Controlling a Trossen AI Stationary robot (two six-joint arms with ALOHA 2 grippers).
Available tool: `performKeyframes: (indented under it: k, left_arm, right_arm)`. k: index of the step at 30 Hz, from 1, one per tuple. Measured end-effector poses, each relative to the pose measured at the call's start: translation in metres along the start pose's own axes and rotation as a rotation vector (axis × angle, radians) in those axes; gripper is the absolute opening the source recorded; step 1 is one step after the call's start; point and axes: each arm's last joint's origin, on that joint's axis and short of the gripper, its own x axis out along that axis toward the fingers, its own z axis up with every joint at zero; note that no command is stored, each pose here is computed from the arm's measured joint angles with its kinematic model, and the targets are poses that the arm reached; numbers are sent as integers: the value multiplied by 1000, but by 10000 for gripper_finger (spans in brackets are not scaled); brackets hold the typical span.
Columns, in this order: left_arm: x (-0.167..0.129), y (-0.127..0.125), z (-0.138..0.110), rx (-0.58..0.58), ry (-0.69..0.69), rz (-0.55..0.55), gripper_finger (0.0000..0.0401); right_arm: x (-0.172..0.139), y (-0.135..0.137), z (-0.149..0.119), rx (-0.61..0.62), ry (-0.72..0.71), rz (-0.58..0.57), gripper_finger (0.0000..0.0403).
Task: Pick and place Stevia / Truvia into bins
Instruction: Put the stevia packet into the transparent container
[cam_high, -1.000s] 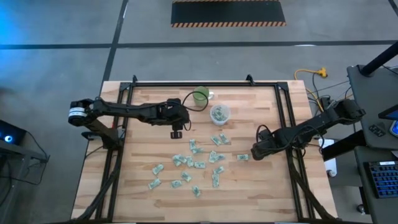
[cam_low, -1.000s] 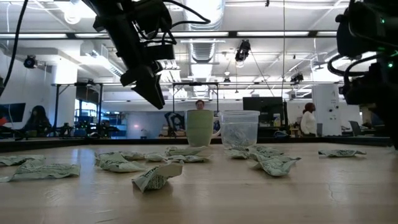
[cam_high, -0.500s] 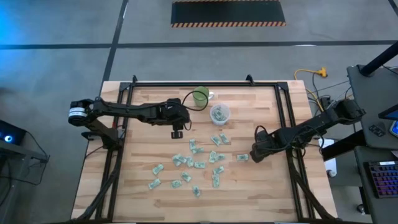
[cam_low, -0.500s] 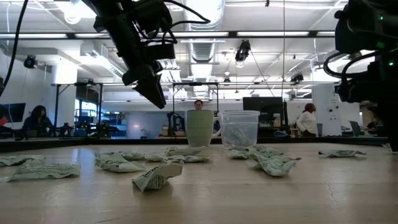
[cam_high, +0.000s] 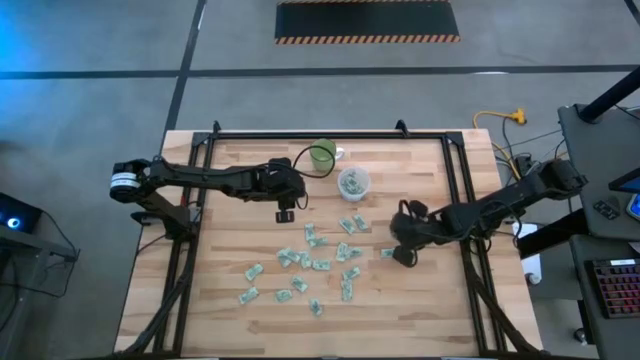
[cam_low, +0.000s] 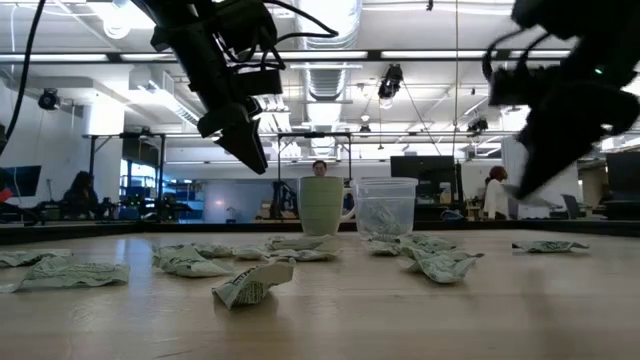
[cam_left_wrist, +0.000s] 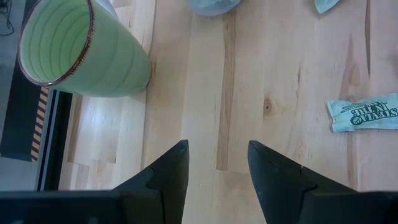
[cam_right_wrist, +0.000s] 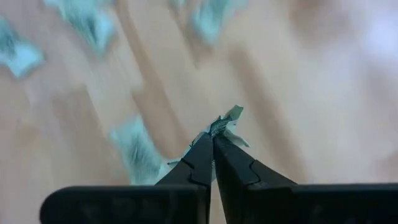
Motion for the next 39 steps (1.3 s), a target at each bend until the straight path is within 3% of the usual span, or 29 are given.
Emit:
performKeyframes:
  k: [9,16,29,39]
  left_arm:
    - [0,0,0,-2,1,1,148]
    - [0,0,0,-39,2,0,148]
    - [10,-5,-11,-84,-11,2,148]
    - [9,-10,-9,-97,-22,-35,148]
  right_arm:
    - [-10,0,46,-288,-418,-291,9]
    - [-6,-29,77,-278,-506,-385,9]
    - [12,-105,99,-110,-490,-133,9]
    - [49,-111,101,-128,-415,-76,20]
